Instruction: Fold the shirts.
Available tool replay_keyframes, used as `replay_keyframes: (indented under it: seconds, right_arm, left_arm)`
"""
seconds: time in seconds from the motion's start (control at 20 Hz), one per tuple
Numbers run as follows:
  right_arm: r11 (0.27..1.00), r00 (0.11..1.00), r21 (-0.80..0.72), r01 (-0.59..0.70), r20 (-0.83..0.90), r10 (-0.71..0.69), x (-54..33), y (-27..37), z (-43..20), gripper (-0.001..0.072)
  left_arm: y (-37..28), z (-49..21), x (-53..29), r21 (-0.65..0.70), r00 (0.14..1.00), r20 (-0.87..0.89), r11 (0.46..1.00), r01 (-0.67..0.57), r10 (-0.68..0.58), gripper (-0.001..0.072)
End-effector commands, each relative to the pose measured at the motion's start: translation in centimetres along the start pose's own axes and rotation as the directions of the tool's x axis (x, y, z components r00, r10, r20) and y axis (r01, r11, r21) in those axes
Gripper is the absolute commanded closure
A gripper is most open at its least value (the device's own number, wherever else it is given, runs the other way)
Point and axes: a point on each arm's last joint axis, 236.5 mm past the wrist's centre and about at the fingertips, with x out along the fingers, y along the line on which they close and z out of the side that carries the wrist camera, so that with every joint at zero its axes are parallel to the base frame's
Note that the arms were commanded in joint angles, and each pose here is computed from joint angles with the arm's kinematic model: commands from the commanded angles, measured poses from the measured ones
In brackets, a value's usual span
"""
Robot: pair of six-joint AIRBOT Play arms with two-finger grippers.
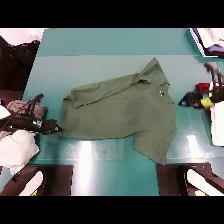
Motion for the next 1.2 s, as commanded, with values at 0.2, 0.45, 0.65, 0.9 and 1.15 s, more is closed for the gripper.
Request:
replay_keyframes:
  seconds: [0.2,0.45,0.65,0.9,1.15]
  right_arm:
    - [0.967,0.980,0.253,-0.006,-0.189,0.056,7.5,-5.3,-8.0,0.0273]
    - [0.978,0.971,0.208,-0.014,-0.231,0.063,9.7,-4.0,-7.7,0.0282]
    - [0.991,0.964,0.129,-0.025,-0.261,0.058,10.3,-2.6,-8.2,0.0685]
    - [0.990,0.986,0.043,-0.134,0.102,0.129,3.1,2.0,-0.2,0.0691]
    - [0.961,0.629,-0.221,-0.164,0.727,0.275,-20.4,11.4,11.0,0.0691]
  left_arm:
    - [-1.2,1.0,-1.2,0.022,0.999,0.026,0.999,0.024,-0.025,0.0684]
    - [-1.3,0.9,-1.2,0.021,0.999,0.023,0.999,0.026,-0.027,0.0684]
    - [-1.3,0.8,-1.2,0.022,0.999,0.021,0.999,0.028,-0.028,0.0684]
    - [-4.4,5.2,-5.4,0.106,0.983,0.172,0.994,0.042,-0.060,0.0685]
    - [-15.7,11.8,-21.2,0.389,0.821,0.534,0.921,-0.027,-0.202,0.0685]
